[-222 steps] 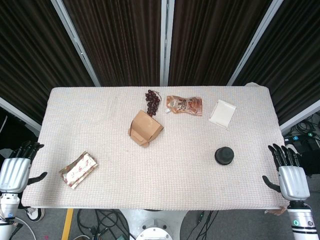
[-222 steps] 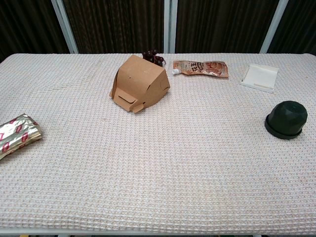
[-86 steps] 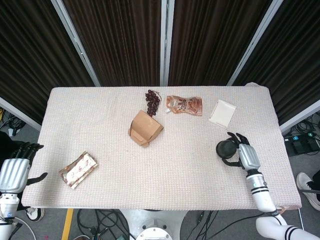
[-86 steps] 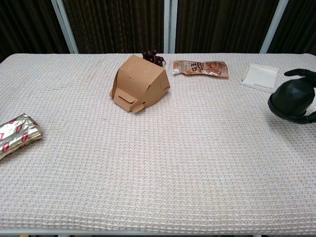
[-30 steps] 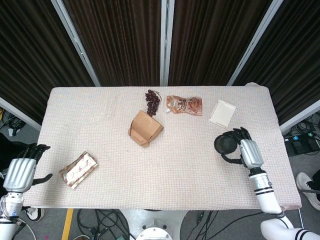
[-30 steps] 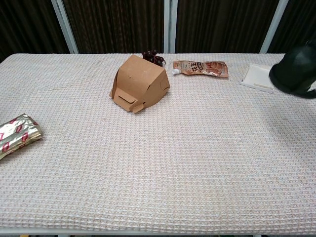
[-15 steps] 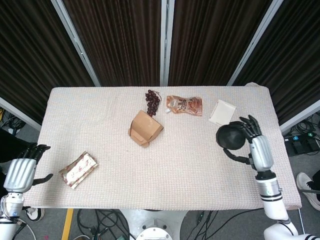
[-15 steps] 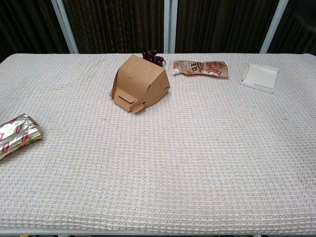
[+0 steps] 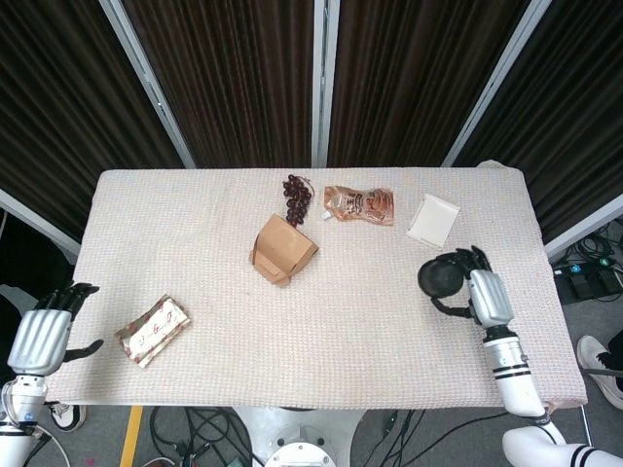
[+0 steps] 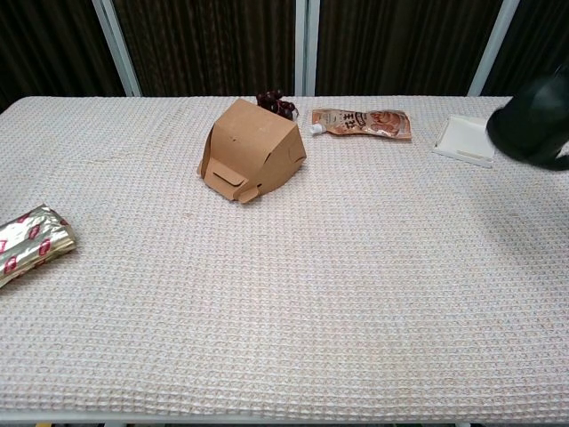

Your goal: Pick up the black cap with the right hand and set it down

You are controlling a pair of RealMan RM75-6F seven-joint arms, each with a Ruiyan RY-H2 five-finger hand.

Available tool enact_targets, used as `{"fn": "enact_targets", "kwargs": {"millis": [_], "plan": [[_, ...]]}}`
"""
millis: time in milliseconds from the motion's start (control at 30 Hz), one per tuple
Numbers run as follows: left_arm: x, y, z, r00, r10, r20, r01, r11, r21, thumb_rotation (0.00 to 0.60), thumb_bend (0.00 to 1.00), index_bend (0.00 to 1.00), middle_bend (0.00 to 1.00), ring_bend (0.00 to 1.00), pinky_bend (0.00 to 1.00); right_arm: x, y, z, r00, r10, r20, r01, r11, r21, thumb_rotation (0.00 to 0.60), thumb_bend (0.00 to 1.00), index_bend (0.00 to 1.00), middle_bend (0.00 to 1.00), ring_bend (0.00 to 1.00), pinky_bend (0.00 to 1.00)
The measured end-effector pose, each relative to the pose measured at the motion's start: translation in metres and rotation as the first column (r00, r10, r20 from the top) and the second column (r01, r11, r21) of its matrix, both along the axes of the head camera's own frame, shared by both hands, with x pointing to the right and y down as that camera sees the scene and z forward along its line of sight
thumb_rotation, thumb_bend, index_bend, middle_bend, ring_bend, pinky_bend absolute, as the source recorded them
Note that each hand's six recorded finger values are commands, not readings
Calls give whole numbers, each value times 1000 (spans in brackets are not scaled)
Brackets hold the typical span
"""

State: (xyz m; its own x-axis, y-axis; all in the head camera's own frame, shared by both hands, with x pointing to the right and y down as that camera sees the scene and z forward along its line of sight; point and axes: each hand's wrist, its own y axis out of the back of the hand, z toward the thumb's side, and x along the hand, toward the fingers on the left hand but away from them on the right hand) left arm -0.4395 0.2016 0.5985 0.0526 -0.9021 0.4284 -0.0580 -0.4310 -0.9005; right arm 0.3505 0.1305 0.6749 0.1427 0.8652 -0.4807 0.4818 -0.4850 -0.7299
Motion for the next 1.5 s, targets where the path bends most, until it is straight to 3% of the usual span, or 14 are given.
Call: {"fn": "enact_targets", "kwargs": {"millis": [67, 167, 300, 400, 533, 633, 733, 867, 967, 1033, 1167, 1267, 1333, 1500], "plan": [[1, 0, 0, 1000, 1, -3, -1, 1000, 2, 600, 35, 215, 192, 124, 284, -3, 8, 18, 999, -31, -24, 29, 995, -91, 600, 148, 426, 491, 125, 0], [1, 0, 0, 1000, 2, -3, -2, 1000, 4, 600, 35, 215, 192, 125, 284, -7, 12, 26, 997, -60, -46, 53, 989, -137, 600, 148, 426, 491, 125, 0], [0, -1, 1, 1000, -3, 1, 3, 1000, 6, 600, 36, 215, 192, 125, 284, -18, 1, 14, 996, -75, -49, 72, 995, -75, 600, 148, 426, 491, 125, 0], [0, -2, 0, 1000, -6, 5, 6, 1000, 7, 600, 36, 215, 193, 125, 283, -48, -5, 2, 993, -122, 1, 122, 992, -25, 600, 148, 426, 491, 125, 0], [-1, -2, 0, 1000, -10, 9, 9, 1000, 5, 600, 36, 215, 192, 124, 283, -109, -4, -9, 962, -259, 82, 259, 966, 9, 600, 147, 426, 491, 125, 0], [-1, -2, 0, 1000, -11, 6, 11, 1000, 7, 600, 35, 215, 192, 124, 283, -119, -6, -15, 953, -299, 47, 297, 954, 42, 600, 147, 426, 491, 125, 0], [-1, -2, 0, 1000, -9, 2, 9, 1000, 5, 600, 35, 215, 192, 124, 284, -91, -17, -18, 967, -250, -43, 253, 965, 68, 600, 147, 426, 491, 125, 0], [0, -1, 2, 1000, -10, -4, 10, 1000, 1, 600, 35, 215, 192, 124, 283, -16, -30, -18, 978, -106, -177, 116, 992, 46, 600, 148, 424, 491, 125, 0], [3, 0, 4, 1000, -6, -10, 6, 1000, -1, 600, 36, 215, 193, 124, 283, 17, -31, -20, 975, -50, -218, 58, 998, 28, 600, 149, 425, 490, 125, 0], [4, 0, 4, 1000, -1, -8, 1, 1000, -1, 600, 36, 215, 193, 124, 283, 6, -29, -18, 978, -77, -196, 82, 996, 19, 600, 149, 425, 490, 125, 0], [2, 0, 2, 1000, -4, 4, 4, 1000, -1, 600, 35, 215, 192, 124, 283, -65, -19, -8, 977, -203, -67, 205, 979, 9, 600, 148, 427, 489, 126, 0], [-1, -2, 1, 1000, -12, 6, 12, 1000, 0, 600, 36, 215, 192, 125, 283, -102, -12, -6, 968, -252, 1, 252, 968, 24, 600, 148, 427, 489, 126, 0], [-2, -1, 2, 1000, -13, 4, 13, 1000, -4, 600, 35, 215, 192, 124, 283, -98, -12, -5, 972, -235, -5, 235, 971, 30, 600, 147, 427, 489, 126, 0], [-4, 3, 5, 1000, -10, 4, 10, 1000, -19, 600, 35, 215, 193, 125, 283, -20, -17, 0, 993, -70, -98, 71, 997, 7, 600, 149, 426, 489, 125, 0]]}}
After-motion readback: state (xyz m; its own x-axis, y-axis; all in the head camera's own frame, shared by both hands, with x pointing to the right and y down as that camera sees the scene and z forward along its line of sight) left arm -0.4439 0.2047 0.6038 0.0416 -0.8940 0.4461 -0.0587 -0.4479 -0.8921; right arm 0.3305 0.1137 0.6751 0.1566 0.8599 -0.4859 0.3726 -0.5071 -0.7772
